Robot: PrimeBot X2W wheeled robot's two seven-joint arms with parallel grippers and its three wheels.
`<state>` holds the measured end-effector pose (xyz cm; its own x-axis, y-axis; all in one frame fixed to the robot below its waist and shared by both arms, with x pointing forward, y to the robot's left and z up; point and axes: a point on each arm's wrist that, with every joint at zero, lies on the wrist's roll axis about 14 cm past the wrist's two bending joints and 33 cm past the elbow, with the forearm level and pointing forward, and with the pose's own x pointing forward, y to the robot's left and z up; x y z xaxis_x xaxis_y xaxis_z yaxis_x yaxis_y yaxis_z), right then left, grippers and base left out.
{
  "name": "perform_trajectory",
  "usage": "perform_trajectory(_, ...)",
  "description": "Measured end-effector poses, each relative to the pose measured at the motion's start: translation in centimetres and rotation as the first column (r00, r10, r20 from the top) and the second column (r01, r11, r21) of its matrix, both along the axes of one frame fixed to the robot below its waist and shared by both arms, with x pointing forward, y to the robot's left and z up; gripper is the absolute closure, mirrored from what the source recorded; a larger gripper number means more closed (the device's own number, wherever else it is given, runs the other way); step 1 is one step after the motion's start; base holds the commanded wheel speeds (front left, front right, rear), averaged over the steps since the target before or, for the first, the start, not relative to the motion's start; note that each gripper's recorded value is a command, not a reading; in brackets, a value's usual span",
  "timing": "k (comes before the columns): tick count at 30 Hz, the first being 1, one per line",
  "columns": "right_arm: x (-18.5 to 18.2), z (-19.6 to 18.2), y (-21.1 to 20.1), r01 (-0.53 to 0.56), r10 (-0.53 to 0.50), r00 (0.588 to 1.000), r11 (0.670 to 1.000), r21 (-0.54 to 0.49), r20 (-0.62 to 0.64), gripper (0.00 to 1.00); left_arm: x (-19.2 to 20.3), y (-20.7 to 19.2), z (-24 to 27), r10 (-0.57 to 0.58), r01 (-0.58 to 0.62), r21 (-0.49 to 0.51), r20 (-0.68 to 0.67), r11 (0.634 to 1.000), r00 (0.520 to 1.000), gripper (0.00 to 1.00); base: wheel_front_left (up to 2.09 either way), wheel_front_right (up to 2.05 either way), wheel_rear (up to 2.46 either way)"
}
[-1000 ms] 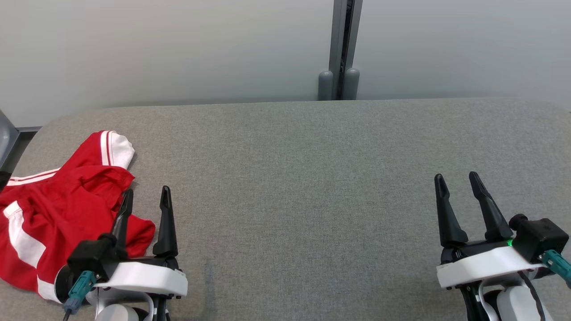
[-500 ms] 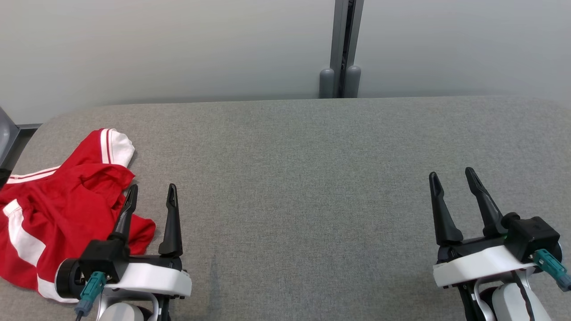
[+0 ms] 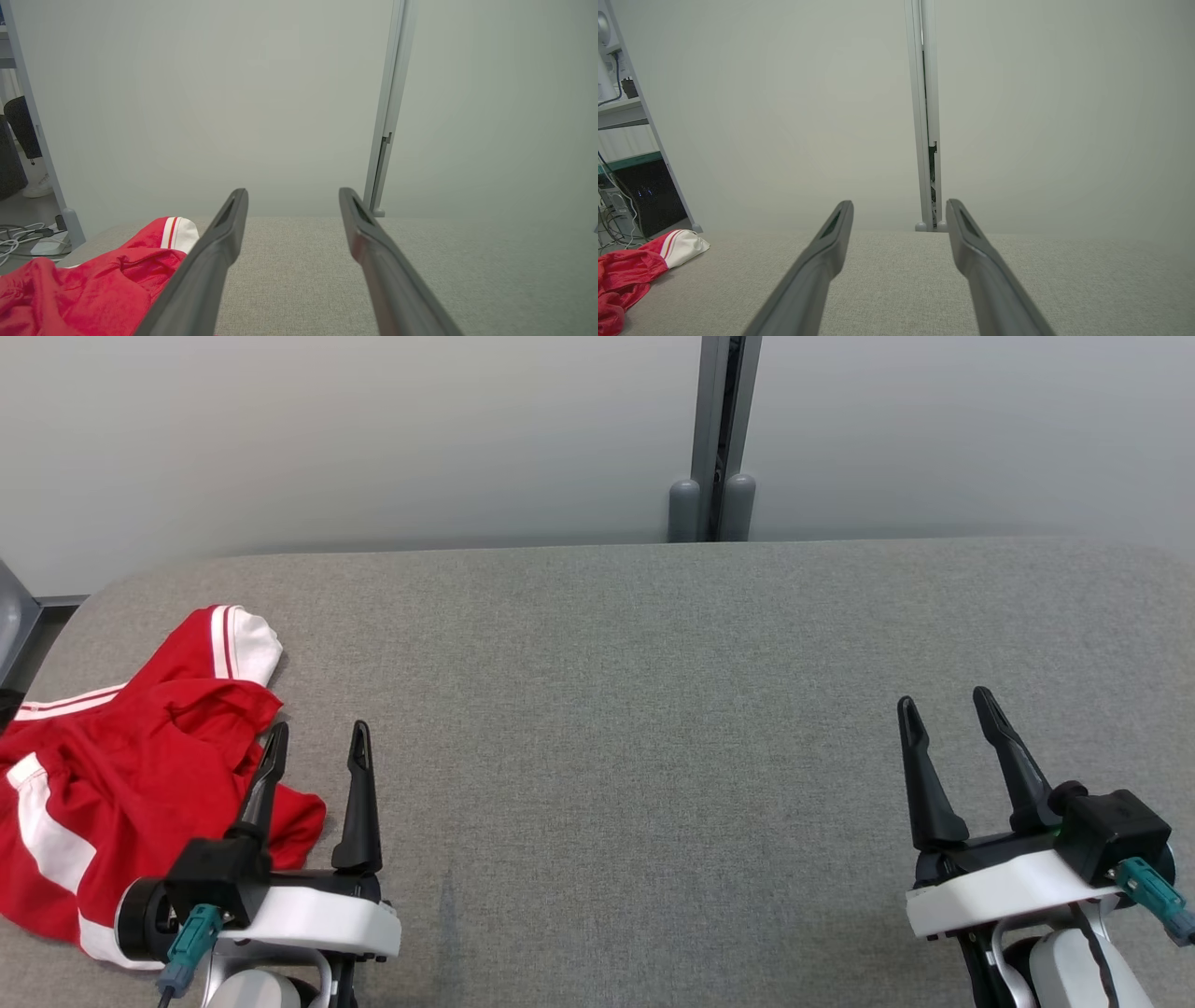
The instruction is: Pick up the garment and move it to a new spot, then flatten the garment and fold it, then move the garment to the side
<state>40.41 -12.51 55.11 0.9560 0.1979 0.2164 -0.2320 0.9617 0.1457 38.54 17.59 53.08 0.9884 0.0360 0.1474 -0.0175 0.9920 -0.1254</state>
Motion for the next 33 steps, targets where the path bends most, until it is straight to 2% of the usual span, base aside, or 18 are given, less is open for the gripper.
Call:
perform_trajectory(20,0.3,-0.2,0.6,-0.018,0.018,1.000,1.000,0.008,-0.006,0.00,0.0,0.5,-0.3,0.015,-0.015,-0.001,-0.010,1.000,1.000,0.00,0.00,0.00,0.00)
perform_trajectory(33,1.3,-0.4,4.6,-0.127,0.128,0.992,0.991,0.030,-0.012,0.00,-2.1,4.6,-0.6,0.141,-0.141,0.006,-0.024,0.990,0.990,0.00,0.00,0.00,0.00)
